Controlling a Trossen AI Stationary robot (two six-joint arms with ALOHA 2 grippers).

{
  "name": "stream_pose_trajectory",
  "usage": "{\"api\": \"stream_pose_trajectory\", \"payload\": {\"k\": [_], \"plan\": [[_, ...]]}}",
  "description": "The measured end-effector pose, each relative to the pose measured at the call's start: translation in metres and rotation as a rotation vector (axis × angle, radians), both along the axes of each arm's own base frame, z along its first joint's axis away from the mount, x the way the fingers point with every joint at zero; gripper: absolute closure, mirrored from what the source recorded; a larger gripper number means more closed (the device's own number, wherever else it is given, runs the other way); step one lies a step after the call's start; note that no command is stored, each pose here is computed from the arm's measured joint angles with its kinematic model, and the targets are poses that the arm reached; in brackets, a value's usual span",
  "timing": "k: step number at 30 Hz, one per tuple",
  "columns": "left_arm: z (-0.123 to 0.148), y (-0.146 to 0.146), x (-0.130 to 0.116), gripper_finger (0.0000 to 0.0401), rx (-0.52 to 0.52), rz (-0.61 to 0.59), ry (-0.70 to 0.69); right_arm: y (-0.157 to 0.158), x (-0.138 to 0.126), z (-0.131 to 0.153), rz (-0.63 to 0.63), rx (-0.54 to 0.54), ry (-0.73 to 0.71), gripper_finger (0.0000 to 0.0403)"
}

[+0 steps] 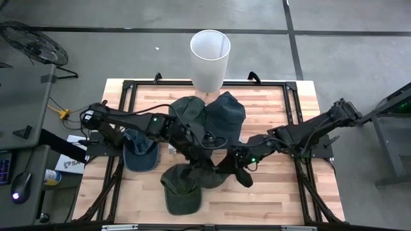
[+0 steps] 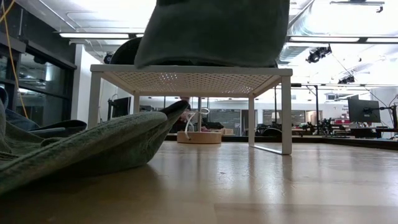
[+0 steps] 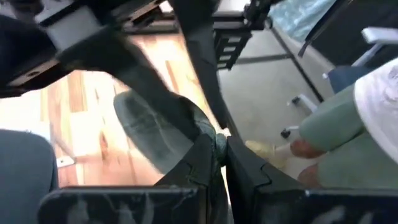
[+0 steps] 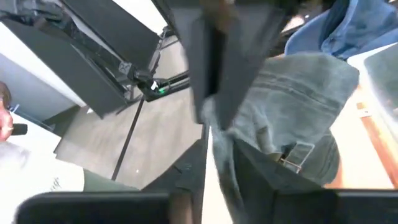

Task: Pick & Place hat
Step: Stack the top green cap on the green cap on the shelf

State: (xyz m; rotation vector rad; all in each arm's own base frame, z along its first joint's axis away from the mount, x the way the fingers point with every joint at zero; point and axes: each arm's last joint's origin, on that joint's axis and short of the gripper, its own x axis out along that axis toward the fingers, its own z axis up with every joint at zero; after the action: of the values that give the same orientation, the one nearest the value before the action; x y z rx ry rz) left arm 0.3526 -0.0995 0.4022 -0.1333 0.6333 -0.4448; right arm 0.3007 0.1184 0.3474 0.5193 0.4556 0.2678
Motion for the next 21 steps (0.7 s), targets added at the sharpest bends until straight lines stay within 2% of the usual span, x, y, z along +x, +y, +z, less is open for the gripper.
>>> {"api": "stream_pose_trajectory", "payload": {"k": [5, 9, 16, 21], "plan": [[0.011, 0.002, -0.009, 0.0381, -0.046, 0.021, -0.013, -0.004, -0.013, 0.014, -0.003, 0.008, -0.035, 0.0282], [0.023, 0.006, -0.022, 0.0381, -0.086, 0.050, -0.020, -0.007, -0.026, 0.024, -0.014, 0.000, -0.053, 0.0258], [0.051, 0.016, -0.054, 0.0381, -0.113, 0.135, -0.079, -0.017, -0.047, 0.040, -0.075, -0.028, -0.092, 0.0249], [0.073, 0.028, -0.088, 0.0381, -0.135, 0.236, -0.121, -0.023, -0.058, 0.048, -0.113, -0.043, -0.111, 0.0249]]}}
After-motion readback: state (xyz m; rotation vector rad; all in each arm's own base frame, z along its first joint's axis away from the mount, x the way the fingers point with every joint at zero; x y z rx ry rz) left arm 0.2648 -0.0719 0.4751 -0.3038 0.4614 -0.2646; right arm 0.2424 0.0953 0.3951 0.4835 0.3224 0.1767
